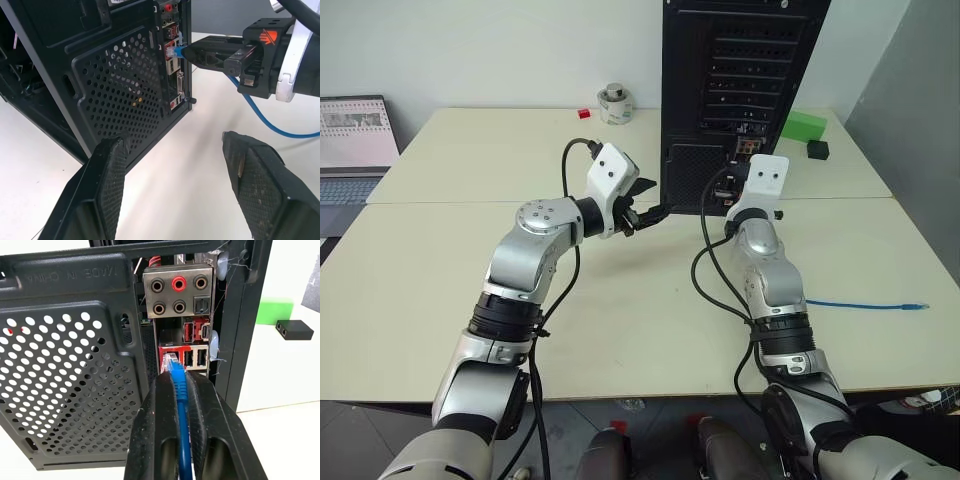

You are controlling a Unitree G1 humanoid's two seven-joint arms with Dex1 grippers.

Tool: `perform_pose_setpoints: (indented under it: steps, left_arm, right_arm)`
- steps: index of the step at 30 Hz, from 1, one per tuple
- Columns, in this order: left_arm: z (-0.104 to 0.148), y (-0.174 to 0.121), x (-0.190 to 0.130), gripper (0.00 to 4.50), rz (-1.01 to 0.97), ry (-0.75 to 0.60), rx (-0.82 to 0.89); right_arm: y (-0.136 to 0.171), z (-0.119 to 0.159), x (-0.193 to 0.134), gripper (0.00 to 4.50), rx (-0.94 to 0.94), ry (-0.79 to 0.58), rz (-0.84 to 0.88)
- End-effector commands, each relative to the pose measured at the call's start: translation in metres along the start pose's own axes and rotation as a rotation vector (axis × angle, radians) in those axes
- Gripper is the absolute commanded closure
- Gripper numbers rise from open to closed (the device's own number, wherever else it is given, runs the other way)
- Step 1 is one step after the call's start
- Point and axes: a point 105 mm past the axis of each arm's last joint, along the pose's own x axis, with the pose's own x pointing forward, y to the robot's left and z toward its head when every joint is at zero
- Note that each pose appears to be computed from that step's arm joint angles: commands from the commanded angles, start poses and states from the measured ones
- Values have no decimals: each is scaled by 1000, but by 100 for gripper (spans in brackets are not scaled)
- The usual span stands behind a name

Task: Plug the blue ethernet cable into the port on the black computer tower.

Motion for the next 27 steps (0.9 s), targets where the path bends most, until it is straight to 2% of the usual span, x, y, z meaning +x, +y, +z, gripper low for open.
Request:
perform_pose_setpoints:
  steps: [1, 27]
  left_arm:
    - [17, -1, -3, 137, -1, -46, 64]
    - [16, -4, -3, 137, -15, -43, 46]
  right_arm:
    - [0, 24, -1, 450, 14, -88, -24]
    - [39, 29, 3, 450, 4, -105, 64]
